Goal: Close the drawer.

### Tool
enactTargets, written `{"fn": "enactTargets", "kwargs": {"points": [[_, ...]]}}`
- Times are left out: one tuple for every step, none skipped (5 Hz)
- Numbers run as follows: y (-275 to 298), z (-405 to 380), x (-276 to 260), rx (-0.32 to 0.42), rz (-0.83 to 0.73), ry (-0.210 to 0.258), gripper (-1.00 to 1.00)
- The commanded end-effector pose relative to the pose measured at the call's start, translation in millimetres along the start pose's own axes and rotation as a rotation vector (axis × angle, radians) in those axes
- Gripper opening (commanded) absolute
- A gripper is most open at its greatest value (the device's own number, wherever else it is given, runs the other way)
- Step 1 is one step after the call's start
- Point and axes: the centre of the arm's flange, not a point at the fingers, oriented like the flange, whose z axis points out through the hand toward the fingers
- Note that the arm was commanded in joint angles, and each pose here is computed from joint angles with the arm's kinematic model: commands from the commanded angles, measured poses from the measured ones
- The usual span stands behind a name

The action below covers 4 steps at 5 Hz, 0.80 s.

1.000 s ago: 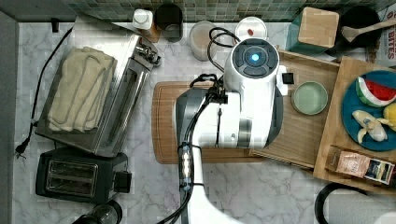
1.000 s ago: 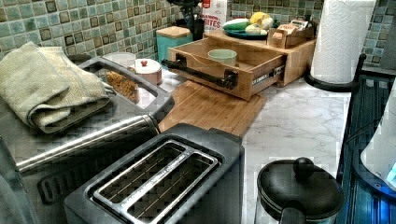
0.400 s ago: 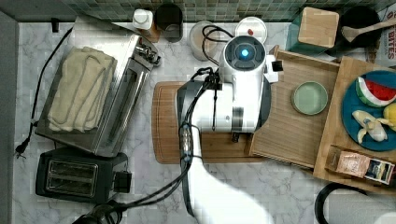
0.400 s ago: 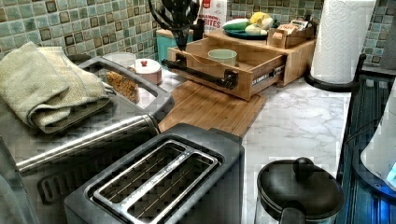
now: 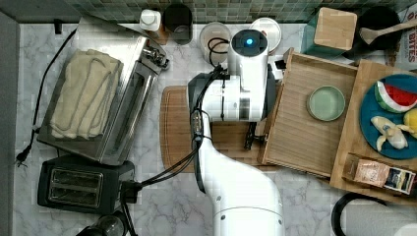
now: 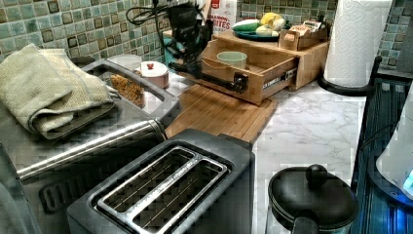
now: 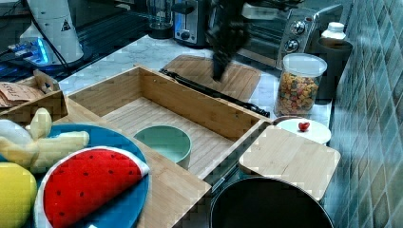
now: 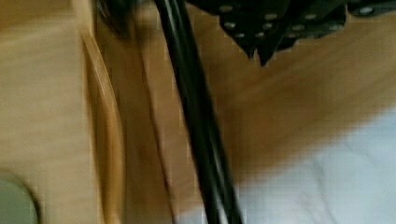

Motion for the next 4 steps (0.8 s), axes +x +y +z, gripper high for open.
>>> {"fn": "enactTargets", "kwargs": {"points": [[-14,-69,-6,0.086,-0.09,0.186,-1.0],[-12,-57,-5,0.071,-0.109,0.219,-1.0],[-8,-42,-2,0.068,-0.157,0.21,-1.0],[-6,-33,1,0.07,-0.169,0.174,-1.0]]}}
